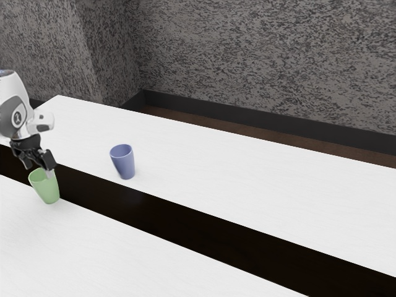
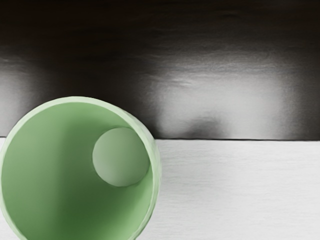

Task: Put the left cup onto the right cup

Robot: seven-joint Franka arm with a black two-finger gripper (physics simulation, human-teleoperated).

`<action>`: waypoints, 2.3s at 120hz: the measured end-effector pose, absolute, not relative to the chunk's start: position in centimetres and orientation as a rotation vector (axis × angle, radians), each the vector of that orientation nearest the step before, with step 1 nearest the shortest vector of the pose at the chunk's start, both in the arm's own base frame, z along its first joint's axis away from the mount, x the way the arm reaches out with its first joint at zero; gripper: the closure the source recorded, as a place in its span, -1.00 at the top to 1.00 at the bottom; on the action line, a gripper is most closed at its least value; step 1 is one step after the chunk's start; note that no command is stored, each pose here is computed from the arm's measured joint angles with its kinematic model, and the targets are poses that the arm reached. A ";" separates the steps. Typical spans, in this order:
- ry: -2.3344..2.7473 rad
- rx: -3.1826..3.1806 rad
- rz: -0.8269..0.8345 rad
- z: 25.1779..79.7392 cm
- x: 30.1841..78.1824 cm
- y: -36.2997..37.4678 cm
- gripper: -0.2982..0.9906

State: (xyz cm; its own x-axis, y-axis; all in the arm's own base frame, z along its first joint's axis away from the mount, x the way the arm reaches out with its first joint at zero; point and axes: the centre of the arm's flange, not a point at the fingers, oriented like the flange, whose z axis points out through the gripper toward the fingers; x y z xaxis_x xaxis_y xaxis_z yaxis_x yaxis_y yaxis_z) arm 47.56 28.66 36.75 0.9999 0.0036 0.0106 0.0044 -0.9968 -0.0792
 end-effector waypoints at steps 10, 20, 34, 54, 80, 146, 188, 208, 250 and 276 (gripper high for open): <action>0.004 -3.065 -0.009 36.0 47.7 28.8 0.54; 0.014 -3.066 -0.009 35.5 48.1 29.0 0.54; 0.026 -3.072 -0.008 34.9 48.5 29.1 0.54; 0.051 -3.077 -0.014 34.3 48.8 29.0 0.54; 0.083 -3.071 -0.020 34.0 49.7 29.1 0.54; 0.111 -3.084 0.013 31.6 50.6 29.4 0.54; 0.113 -3.098 0.005 30.4 50.8 29.5 0.48; 0.118 -3.098 0.004 30.1 50.8 29.5 0.45; 0.123 -3.100 0.010 29.2 50.8 29.6 0.39; 0.111 -3.111 0.001 28.4 50.9 29.6 0.29</action>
